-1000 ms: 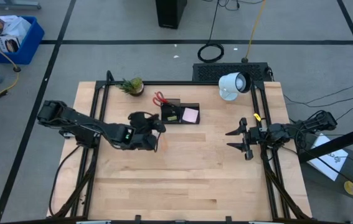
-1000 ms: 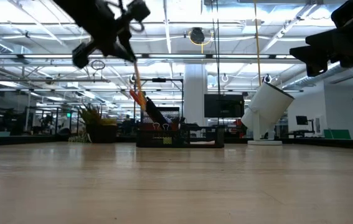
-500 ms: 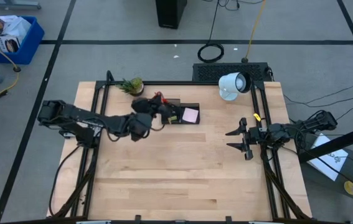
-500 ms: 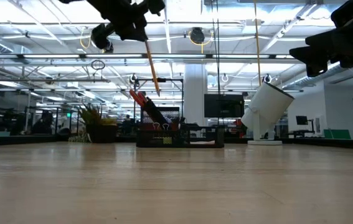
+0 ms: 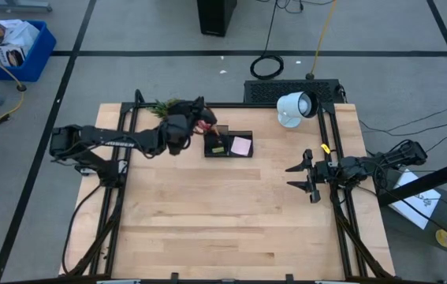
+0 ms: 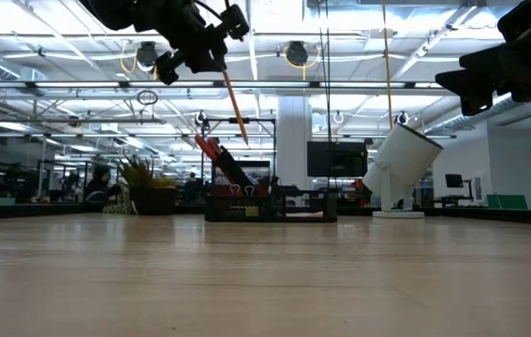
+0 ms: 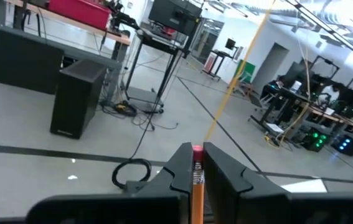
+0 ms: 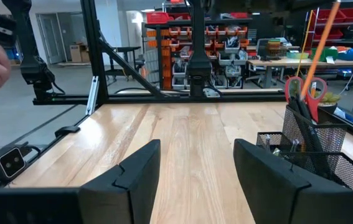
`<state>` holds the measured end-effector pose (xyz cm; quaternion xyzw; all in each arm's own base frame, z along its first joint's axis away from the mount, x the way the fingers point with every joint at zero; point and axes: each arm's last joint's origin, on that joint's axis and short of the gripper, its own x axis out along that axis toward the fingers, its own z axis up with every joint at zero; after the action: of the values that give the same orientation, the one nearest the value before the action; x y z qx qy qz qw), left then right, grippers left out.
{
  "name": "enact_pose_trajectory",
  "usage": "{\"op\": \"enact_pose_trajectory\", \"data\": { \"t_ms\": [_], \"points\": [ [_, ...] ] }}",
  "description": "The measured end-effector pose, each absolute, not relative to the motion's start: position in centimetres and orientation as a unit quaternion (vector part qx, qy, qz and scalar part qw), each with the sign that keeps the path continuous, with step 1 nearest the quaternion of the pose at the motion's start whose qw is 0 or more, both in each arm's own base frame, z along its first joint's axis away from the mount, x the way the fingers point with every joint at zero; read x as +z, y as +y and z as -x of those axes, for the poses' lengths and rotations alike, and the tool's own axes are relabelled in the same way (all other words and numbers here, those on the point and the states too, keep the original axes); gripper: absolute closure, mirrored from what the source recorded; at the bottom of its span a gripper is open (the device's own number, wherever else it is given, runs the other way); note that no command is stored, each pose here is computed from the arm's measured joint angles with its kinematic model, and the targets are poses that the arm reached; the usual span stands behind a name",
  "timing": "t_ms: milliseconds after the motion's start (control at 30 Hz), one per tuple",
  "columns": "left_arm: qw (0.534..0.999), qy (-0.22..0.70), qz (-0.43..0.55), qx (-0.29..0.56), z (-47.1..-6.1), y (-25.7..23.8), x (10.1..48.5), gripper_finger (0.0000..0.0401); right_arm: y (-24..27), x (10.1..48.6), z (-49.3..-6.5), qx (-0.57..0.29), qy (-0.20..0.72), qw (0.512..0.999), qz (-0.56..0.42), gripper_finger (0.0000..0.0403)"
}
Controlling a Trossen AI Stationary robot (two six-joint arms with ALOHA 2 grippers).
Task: Pick and place office supplies into organizer
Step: Put the pencil into the mesh organizer
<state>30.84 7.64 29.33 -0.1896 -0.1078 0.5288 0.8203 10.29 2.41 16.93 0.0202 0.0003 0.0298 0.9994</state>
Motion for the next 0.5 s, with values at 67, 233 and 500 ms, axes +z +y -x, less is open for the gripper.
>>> {"op": "enact_pose_trajectory", "data": {
  "t_ms": [67,233,500],
  "points": [
    [0.820,-0.107,0.190,0.530,-30.7,8.3,29.3,0.0372,2.4,16.9,-10.3,0.030,0.000,0.999,-0.020,0.0209],
    [0.826,-0.102,0.192,0.519,-30.6,9.7,29.1,0.0371,2.4,16.9,-10.3,0.030,0.000,0.999,-0.020,0.0209],
    [0.834,-0.088,0.195,0.508,-31.2,11.5,27.8,0.0371,2.4,16.9,-10.3,0.030,0.000,0.999,-0.020,0.0209]
  ]
}}
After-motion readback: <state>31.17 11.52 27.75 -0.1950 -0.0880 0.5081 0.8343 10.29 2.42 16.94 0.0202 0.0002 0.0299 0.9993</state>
